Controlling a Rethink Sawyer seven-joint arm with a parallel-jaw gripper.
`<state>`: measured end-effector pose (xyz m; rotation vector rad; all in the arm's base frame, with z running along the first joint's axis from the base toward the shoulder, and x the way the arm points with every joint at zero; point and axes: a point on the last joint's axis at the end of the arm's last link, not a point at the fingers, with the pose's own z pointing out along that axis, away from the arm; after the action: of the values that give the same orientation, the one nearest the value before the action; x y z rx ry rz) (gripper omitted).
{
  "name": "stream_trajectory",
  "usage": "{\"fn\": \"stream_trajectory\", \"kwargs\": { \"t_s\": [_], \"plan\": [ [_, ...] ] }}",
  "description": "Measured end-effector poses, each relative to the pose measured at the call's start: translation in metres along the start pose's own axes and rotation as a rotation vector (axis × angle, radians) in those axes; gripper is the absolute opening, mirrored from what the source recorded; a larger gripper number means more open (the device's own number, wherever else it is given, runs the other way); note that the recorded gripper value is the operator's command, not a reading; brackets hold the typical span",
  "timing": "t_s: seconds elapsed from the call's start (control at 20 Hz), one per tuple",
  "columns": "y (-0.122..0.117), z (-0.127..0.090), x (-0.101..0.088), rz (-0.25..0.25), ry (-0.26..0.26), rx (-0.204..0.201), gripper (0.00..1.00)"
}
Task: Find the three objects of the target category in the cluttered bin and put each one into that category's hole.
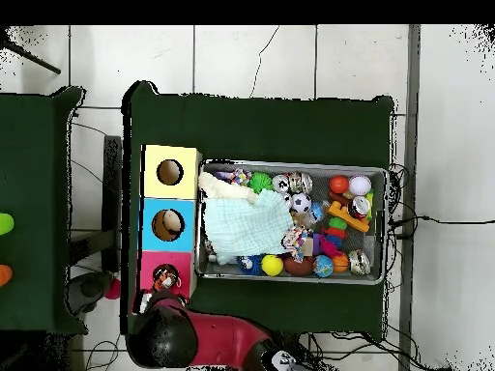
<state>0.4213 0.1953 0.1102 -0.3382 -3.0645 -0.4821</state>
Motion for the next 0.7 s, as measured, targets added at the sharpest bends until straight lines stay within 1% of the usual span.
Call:
{"fn": "stream_trajectory", "kwargs": {
  "t_s": [0.2, 0.5, 0.55, 0.7],
  "plan": [
    [-0.0003, 0.0009, 0.0034, -0.012, -0.002, 0.01, 0.0],
    [-0.0009, 0.0012, 0.0043, -0.013, -0.001, 0.014, 0.0],
    [-0.0018, 0.0012, 0.0043, -0.011, -0.002, 0.016, 1.0],
    [-0.0021, 0.0012, 0.0043, -0.012, -0.002, 0.016, 1.0]
  ]
}}
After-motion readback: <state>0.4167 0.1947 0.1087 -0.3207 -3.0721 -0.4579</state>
